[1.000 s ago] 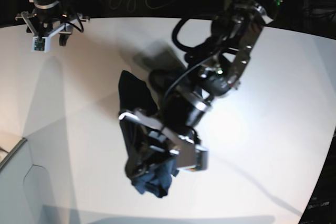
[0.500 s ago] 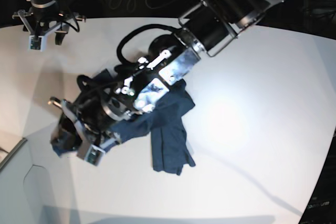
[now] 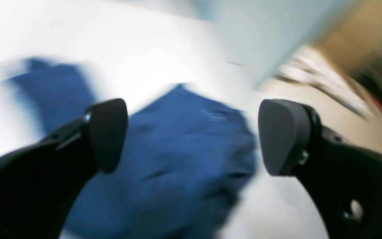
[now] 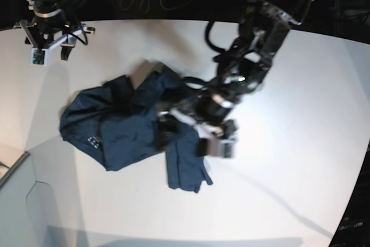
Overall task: Layout the t-shirt on the table in an organized manner, then fold the t-shirt properly
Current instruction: 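Lift the shirt with the left gripper and swing it across the table, then drag the shirt with the left gripper, spreading it, then release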
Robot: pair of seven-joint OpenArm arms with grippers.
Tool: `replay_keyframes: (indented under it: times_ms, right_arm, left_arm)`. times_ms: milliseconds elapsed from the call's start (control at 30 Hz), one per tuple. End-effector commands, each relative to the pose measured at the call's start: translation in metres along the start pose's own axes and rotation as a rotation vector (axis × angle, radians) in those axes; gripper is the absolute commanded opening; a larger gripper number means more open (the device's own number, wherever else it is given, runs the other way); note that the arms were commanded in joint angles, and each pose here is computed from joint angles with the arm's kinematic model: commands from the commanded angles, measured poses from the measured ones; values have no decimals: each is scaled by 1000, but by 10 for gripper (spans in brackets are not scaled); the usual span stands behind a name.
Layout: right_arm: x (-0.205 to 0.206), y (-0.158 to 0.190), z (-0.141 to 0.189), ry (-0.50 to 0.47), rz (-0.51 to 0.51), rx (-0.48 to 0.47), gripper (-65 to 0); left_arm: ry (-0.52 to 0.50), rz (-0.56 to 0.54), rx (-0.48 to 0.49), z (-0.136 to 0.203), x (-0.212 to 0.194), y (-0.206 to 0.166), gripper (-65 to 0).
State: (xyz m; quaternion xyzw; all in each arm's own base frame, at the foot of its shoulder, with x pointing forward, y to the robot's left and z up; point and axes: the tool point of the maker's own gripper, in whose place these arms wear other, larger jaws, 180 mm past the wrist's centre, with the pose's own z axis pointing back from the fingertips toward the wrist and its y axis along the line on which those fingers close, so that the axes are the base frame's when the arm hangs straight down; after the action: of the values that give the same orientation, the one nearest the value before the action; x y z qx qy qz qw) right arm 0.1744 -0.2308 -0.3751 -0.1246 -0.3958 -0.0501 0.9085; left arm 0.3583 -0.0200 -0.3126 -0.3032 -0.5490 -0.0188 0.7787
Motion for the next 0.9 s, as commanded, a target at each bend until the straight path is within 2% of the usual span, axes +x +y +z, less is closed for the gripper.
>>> replay_keyframes:
  times_ms: [0,133,233,467,633,700,867]
  right_arm:
    - [8,-2,2,-34,7,-3,-362]
    - [14,-1,0,-49,2,-2,-362]
    - [16,-1,-1,-53,1,-2,-362]
    - [16,-1,-1,-53,1,-2,-362]
    - [15,-1,-1,-52,2,-2,-362]
    - [15,-1,-1,-52,2,-2,-362]
    - [15,-1,-1,-52,2,-2,-362]
  left_arm:
    - [-67,14,-9,5,19,0,-48]
    - [-72,78,150,26,11,57,-48]
    - [-22,125,219,27,-15,79,-48]
    - [85,139,213,3,-55,75,-50]
    - [103,156,220,-3,-62,75,-64]
    - [103,156,215,-3,-62,73,-152]
    - [109,174,214,-6,-67,69,-531]
